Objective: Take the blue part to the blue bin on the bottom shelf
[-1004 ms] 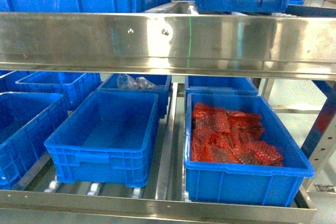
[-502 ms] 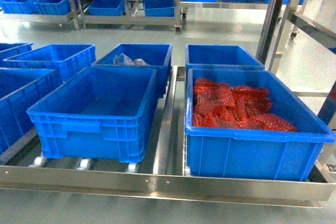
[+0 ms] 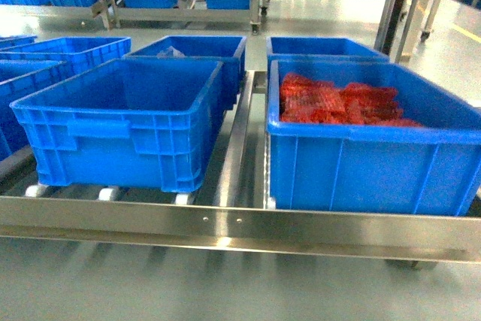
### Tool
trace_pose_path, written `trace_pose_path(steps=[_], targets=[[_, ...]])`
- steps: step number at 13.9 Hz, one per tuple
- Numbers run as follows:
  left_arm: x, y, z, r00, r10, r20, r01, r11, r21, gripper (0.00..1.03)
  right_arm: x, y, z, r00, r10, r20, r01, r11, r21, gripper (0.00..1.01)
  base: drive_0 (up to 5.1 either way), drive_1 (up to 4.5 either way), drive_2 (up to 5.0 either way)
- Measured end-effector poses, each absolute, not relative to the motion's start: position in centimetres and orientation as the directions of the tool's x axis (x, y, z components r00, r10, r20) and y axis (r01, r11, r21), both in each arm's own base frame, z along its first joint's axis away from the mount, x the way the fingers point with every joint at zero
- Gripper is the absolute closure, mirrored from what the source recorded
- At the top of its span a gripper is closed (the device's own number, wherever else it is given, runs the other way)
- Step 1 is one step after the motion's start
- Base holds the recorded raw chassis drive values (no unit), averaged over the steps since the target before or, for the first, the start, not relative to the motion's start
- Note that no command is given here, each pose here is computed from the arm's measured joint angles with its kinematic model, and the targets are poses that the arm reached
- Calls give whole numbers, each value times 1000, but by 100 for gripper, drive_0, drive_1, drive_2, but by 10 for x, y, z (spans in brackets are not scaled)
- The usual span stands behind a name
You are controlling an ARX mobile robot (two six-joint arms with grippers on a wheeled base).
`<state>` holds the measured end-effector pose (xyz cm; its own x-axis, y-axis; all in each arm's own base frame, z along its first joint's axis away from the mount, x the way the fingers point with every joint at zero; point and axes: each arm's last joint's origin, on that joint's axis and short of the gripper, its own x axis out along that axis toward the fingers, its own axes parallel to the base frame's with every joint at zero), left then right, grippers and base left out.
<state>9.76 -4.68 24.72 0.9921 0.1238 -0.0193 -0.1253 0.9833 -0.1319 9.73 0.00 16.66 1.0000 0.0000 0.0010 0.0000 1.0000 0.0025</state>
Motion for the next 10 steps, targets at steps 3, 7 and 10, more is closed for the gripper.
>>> trace_pose_path(steps=[3,7,10], targets=[[98,-47,247,992,123,-23,-125,984,-129,60,97,0,166,1000,0,-1,0,1000,2,3,0,0,0],[98,-47,247,992,124,-22,-126,984,-130,60,97,0,167,1000,0,0,0,1000,2,3,0,0,0],[97,-47,247,992,124,-18,-125,983,-133,60,97,0,167,1000,0,2,0,1000,2,3,0,0,0]])
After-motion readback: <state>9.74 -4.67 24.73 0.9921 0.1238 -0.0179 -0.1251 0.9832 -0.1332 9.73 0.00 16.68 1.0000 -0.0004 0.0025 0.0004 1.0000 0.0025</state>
